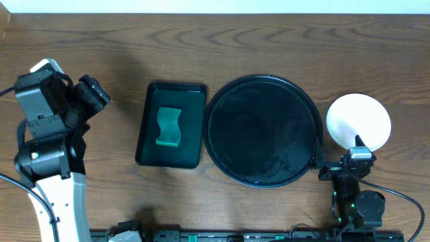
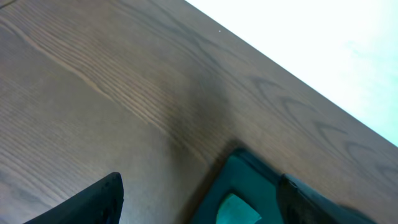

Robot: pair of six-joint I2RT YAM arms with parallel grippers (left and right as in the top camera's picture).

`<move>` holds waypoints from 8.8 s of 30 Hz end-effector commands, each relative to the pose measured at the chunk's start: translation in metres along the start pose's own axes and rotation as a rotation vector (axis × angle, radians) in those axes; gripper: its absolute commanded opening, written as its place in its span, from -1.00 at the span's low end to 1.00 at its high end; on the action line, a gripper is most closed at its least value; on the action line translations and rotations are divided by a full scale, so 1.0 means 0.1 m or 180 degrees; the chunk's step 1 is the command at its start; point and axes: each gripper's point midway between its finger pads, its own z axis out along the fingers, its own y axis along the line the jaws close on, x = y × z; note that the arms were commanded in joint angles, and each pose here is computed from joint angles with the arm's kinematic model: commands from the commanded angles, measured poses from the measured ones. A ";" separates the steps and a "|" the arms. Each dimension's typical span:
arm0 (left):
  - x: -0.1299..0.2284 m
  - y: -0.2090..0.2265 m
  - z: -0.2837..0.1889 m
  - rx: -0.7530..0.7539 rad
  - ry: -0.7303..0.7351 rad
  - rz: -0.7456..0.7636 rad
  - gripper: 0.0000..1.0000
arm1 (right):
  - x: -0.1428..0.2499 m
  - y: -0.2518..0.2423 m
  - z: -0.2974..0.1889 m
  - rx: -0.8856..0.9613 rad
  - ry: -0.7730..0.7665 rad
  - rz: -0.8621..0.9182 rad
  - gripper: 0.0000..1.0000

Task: Clean dirty plates on tray and stack at the side

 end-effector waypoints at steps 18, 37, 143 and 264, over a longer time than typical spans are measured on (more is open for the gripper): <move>-0.10 -0.09 -0.32 0.0175 -0.0237 -0.0177 0.58 | 0.00 -0.04 0.00 0.0055 -0.0003 -0.0023 0.99; -0.24 -0.17 -1.39 0.0553 -0.1138 -0.0146 0.57 | 0.00 -0.04 0.00 0.0055 -0.0001 -0.0022 0.98; 0.28 -0.28 -2.06 0.2423 -0.3752 -0.0228 0.58 | 0.00 -0.04 0.00 0.0055 0.0001 -0.0022 0.99; 1.97 -0.17 0.08 0.1430 -0.1433 0.1838 0.58 | 0.00 -0.04 0.00 0.0055 0.0001 -0.0022 0.99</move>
